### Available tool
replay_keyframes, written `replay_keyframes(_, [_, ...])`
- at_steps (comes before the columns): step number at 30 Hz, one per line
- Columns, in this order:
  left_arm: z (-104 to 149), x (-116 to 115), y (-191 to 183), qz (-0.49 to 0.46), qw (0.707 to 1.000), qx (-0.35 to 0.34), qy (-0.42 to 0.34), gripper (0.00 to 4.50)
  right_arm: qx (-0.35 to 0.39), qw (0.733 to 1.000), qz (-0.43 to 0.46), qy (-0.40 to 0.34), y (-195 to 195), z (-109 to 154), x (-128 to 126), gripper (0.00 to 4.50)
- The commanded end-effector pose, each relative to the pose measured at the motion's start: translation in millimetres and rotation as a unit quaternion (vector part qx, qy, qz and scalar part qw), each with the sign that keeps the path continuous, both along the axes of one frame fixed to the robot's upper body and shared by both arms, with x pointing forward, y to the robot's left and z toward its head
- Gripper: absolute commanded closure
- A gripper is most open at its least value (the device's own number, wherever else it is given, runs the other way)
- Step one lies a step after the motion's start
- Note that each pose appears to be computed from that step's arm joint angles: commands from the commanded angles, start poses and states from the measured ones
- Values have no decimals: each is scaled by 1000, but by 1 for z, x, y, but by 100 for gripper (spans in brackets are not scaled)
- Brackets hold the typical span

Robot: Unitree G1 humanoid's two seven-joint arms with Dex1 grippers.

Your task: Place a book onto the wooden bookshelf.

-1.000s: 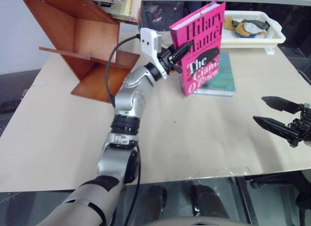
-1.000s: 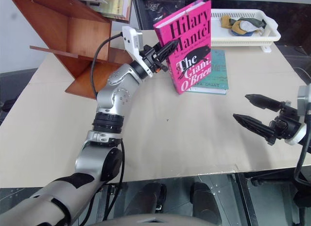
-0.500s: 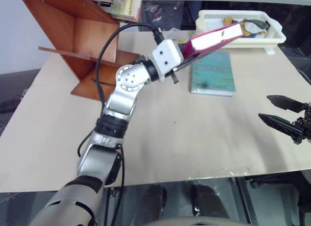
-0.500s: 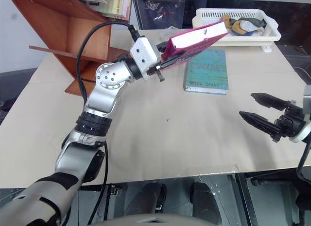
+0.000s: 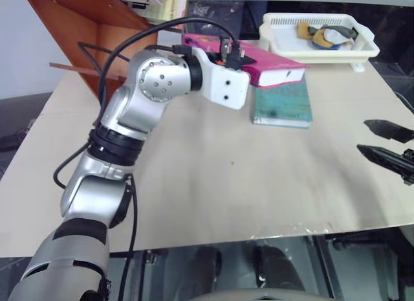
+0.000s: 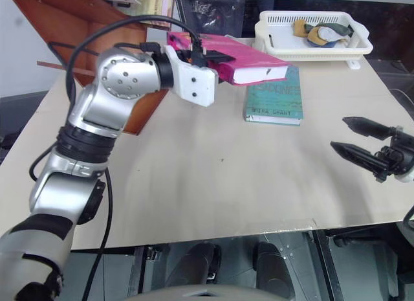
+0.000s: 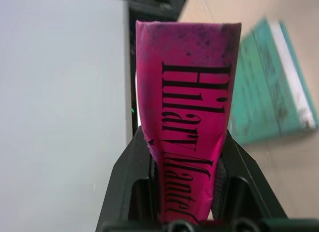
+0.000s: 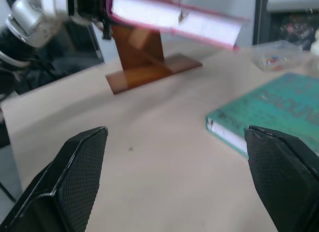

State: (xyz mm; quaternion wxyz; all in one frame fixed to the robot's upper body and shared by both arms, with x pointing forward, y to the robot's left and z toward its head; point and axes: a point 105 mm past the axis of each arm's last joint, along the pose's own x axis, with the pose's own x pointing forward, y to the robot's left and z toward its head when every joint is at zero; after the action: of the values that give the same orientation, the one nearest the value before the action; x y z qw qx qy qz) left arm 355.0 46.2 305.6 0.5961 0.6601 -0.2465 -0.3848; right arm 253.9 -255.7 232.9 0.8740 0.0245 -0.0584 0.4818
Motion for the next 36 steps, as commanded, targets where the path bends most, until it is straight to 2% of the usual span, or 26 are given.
replay_keyframes(1, [11, -5, 5, 14, 999, 37, -14, 371, 10, 999, 27, -34, -2, 11, 6, 0])
replay_keyframes(16, [43, -1, 47, 123, 990, 64, -27, 371, 0, 998, 56, -19, -17, 6, 36, 0])
replay_keyframes(19, [43, -5, 53, 136, 987, 85, -18, 371, -1, 998, 58, -19, -18, 8, 39, 0])
replay_keyframes(23, [57, -8, 57, 150, 984, 89, -25, 371, -3, 998, 60, -12, -19, 7, 46, 0])
replay_keyframes(26, [61, -20, 58, 145, 985, 95, 2, 371, -2, 998, 69, -14, -14, 8, 56, 0])
replay_keyframes(31, [73, -21, 65, 158, 985, 72, -15, 371, -5, 997, 75, -19, -11, 14, 67, 0])
replay_keyframes(36, [77, -29, 70, 150, 987, 53, 2, 371, -11, 996, 81, -24, -9, 18, 73, 0])
